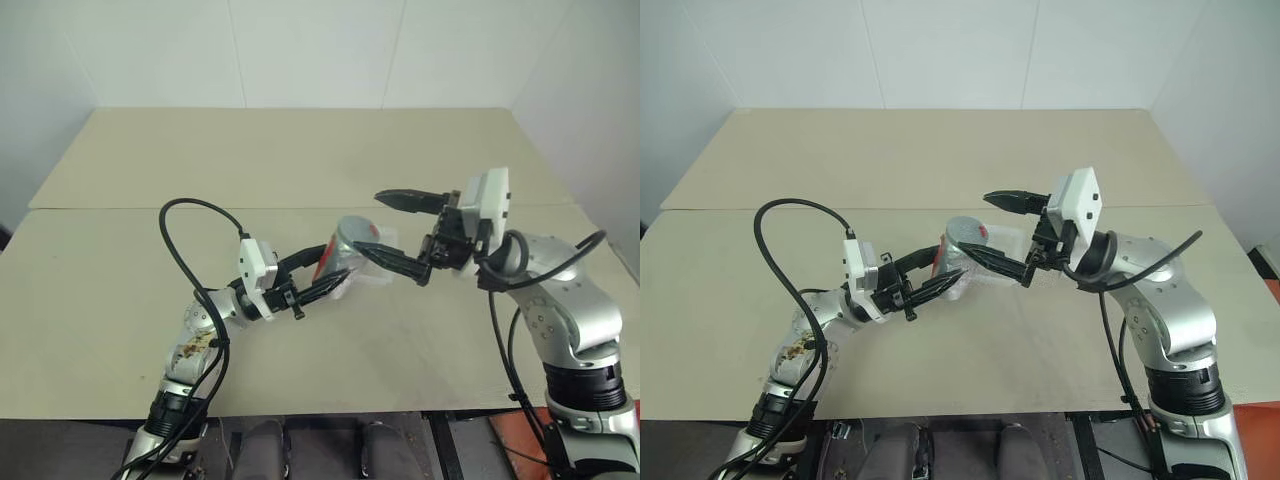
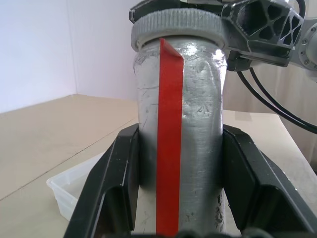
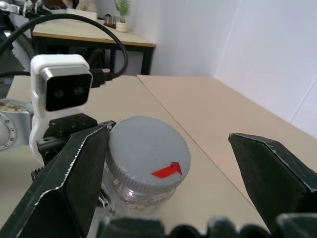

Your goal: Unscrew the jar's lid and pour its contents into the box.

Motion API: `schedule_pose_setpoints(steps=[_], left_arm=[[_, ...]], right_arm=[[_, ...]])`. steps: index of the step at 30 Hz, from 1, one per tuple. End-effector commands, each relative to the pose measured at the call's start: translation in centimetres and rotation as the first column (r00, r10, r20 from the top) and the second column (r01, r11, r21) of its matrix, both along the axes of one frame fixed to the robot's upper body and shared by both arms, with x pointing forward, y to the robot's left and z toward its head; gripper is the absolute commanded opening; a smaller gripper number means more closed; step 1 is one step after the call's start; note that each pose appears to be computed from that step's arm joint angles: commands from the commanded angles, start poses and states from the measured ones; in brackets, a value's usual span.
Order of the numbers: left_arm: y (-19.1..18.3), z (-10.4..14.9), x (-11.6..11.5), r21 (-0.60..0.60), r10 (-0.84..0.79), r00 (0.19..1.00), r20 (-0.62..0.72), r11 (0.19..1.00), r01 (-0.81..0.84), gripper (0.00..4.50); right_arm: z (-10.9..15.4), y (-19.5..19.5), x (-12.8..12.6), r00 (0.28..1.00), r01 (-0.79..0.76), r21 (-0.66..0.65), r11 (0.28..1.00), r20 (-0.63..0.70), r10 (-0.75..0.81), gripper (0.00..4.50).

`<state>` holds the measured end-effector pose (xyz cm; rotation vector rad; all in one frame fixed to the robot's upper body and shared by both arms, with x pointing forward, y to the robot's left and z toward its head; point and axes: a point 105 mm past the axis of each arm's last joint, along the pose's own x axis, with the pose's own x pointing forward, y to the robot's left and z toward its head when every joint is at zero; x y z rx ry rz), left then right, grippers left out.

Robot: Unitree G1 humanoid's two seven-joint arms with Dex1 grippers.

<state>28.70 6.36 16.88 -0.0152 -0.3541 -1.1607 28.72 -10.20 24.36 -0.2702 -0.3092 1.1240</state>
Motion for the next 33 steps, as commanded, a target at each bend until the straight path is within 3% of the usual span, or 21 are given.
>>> schedule_pose_setpoints(steps=[1,17,33], left_arm=[[0.0,1.4,-0.4,-0.032,-0.017,0.998,0.061,0.999,0.019,2.01],[0.0,1.5,0.0,-0.095,0.016,0.998,0.064,0.995,-0.010,2.01],[-0.3,1.9,-0.6,-0.178,-0.035,0.996,0.083,0.983,0.049,2.01]], right_arm=[[1.2,-1.2,-0.3,0.998,0.034,0.013,0.999,0.053,-0.035,4.46],[3.0,1.0,-2.6,0.995,-0.096,0.109,0.989,0.028,0.094,4.46],[2.7,2.7,0.2,0.999,-0.034,0.118,0.992,-0.022,0.037,4.46]])
